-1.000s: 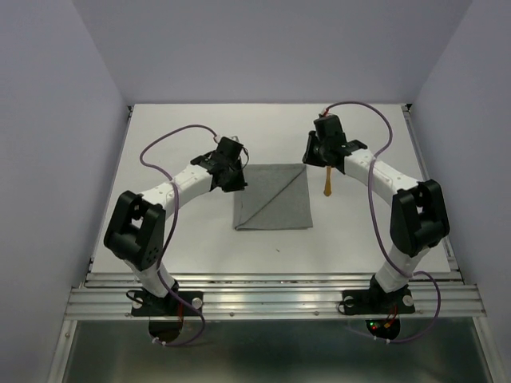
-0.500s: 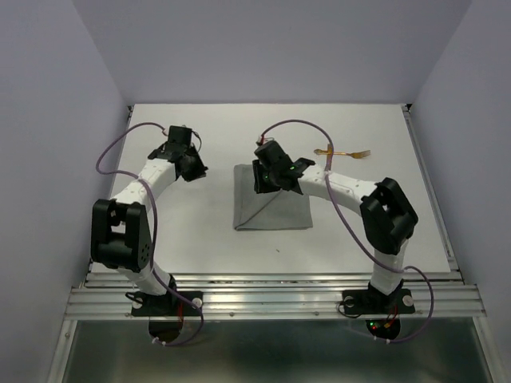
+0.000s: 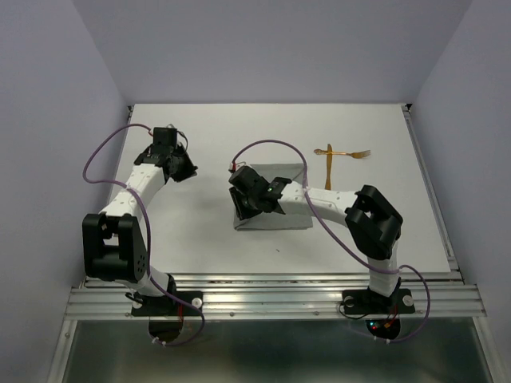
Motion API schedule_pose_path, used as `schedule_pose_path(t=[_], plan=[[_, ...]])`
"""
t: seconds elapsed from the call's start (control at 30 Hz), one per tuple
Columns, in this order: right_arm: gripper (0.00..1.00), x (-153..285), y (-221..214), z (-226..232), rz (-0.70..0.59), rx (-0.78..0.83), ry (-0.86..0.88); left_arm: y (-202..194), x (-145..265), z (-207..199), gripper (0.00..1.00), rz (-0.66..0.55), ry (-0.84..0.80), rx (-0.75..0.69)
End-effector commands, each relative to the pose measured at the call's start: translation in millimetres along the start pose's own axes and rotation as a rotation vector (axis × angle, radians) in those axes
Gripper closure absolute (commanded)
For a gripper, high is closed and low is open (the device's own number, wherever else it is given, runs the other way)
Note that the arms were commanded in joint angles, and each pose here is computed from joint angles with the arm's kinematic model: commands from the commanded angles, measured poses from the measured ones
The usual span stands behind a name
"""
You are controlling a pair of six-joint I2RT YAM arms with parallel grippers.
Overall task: Fold the napkin into a case and place the utensils inside
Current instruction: Pick up the upper triangle-folded napkin from the center of the board.
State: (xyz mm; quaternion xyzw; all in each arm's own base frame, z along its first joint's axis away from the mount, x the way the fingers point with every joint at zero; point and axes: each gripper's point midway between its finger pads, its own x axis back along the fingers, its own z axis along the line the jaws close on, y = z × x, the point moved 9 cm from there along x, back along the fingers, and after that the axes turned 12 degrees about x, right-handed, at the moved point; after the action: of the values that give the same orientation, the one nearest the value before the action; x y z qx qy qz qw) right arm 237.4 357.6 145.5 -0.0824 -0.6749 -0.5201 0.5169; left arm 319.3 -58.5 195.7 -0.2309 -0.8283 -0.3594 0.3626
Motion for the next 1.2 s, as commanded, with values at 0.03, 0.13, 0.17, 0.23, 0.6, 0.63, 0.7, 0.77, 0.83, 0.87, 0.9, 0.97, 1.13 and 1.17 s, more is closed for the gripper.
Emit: schedule_pose_path(t=[0.03,0.13,0.17,0.23,0.6,0.63,0.7,0.77,0.83,0.87,0.9,0.97,1.13,1.17], plan=[[0.66,-4.7,-6.1,5.8,0.018,0.026,0.023,-4.7,-2.4,0.0,0.93,0.023,-0.029,-0.013],[0.66,-19.1,-15.1,5.7,0.040,0.045,0.032,-5.2,-1.3,0.6,0.93,0.011,-0.034,-0.006],[0.67,-28.5,-23.4,4.3,0.072,0.055,0.023,-5.4,-1.4,1.0,0.93,0.009,-0.034,-0.006],[0.68,-31.3,-34.7,0.8,0.112,0.065,0.009,-6.5,-2.3,1.0,0.93,0.018,-0.040,-0.009],[0.67,10.1,-84.5,-23.4,0.146,0.080,-0.032,-7.8,-3.5,-2.8,0.84,0.044,-0.073,-0.017],[0.67,13.2,-88.3,-25.5,0.151,0.082,-0.038,-8.6,-3.8,-2.4,0.84,0.047,-0.075,-0.015],[0.67,24.4,-81.6,-26.8,0.120,0.074,-0.052,-9.5,-4.4,-2.6,0.84,0.051,-0.076,-0.015],[0.67,34.3,-68.7,-27.2,0.065,0.060,-0.074,-11.8,-4.8,-1.9,0.84,0.054,-0.076,-0.014],[0.66,39.4,-57.7,-27.4,0.025,0.052,-0.096,-13.8,-5.1,-2.1,0.84,0.055,-0.078,-0.011],[0.64,41.6,-49.1,-27.2,-0.003,0.042,-0.114,-14.9,-6.0,-1.7,0.84,0.058,-0.077,-0.011],[0.64,39.6,-45.1,-29.9,-0.021,0.045,-0.155,-16.5,-6.8,-0.9,0.84,0.062,-0.076,-0.010],[0.60,36.7,-35.4,-30.1,-0.037,0.054,-0.187,-17.4,-7.2,-0.9,0.84,0.063,-0.077,-0.008],[0.52,21.1,-33.0,-19.8,-0.012,0.136,-0.232,-19.0,-5.7,0.8,0.84,0.047,-0.084,0.000],[0.52,20.8,-33.0,-15.5,-0.013,0.155,-0.229,-19.3,-5.1,0.1,0.84,0.046,-0.089,0.001]])
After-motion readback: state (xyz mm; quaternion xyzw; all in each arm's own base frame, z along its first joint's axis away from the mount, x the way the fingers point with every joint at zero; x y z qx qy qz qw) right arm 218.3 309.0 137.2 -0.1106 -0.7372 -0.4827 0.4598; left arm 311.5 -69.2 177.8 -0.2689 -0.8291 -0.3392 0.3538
